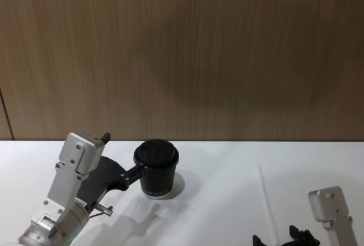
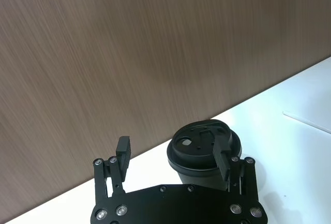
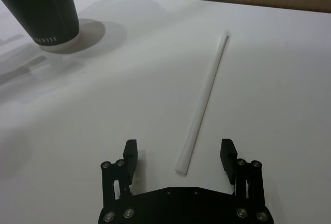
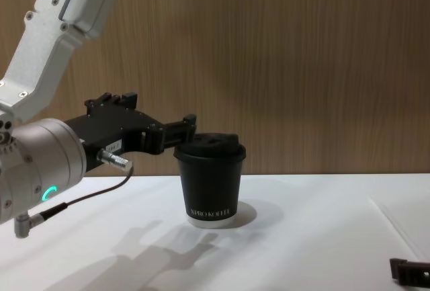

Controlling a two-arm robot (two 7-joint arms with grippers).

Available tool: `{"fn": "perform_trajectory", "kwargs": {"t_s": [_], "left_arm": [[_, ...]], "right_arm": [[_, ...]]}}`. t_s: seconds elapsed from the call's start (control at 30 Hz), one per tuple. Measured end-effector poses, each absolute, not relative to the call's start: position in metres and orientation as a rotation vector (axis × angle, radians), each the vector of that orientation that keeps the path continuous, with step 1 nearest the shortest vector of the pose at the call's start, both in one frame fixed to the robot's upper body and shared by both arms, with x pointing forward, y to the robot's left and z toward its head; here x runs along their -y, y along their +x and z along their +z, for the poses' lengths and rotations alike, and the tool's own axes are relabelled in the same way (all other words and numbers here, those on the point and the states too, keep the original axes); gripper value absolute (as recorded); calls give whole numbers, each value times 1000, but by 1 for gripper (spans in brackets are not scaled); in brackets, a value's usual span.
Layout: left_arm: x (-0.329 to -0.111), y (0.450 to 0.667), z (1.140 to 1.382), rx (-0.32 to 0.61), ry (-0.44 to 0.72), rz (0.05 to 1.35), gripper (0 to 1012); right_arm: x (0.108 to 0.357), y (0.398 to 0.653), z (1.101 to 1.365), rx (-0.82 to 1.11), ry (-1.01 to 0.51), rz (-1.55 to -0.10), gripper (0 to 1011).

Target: Pick up the straw with one hand, pass it to the other hand, and insert it into the cup.

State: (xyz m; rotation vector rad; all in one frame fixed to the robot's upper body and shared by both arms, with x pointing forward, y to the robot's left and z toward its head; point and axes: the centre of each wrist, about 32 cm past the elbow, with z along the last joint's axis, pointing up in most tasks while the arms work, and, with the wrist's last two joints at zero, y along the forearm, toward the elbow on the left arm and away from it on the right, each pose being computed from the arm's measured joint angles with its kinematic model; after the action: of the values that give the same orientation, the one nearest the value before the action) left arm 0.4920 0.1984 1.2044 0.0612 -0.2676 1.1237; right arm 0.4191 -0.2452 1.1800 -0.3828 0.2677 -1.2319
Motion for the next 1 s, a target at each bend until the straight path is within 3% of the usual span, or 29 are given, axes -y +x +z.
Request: {"fn": "perform_trajectory", "kwargs": {"t_s": [0.3, 0.63, 1.0], "left_arm": [[-198, 492, 1204, 268, 61, 1124, 1003], [-198, 492, 1204, 268, 61, 1124, 1002], [-198, 492, 1204, 268, 61, 1124, 1003]], "right_arm": [[247, 423, 1178, -275, -392, -1226, 996], [249, 426, 1177, -273, -402, -1220, 773], [249, 427, 1176, -273, -406, -1216, 699]]}}
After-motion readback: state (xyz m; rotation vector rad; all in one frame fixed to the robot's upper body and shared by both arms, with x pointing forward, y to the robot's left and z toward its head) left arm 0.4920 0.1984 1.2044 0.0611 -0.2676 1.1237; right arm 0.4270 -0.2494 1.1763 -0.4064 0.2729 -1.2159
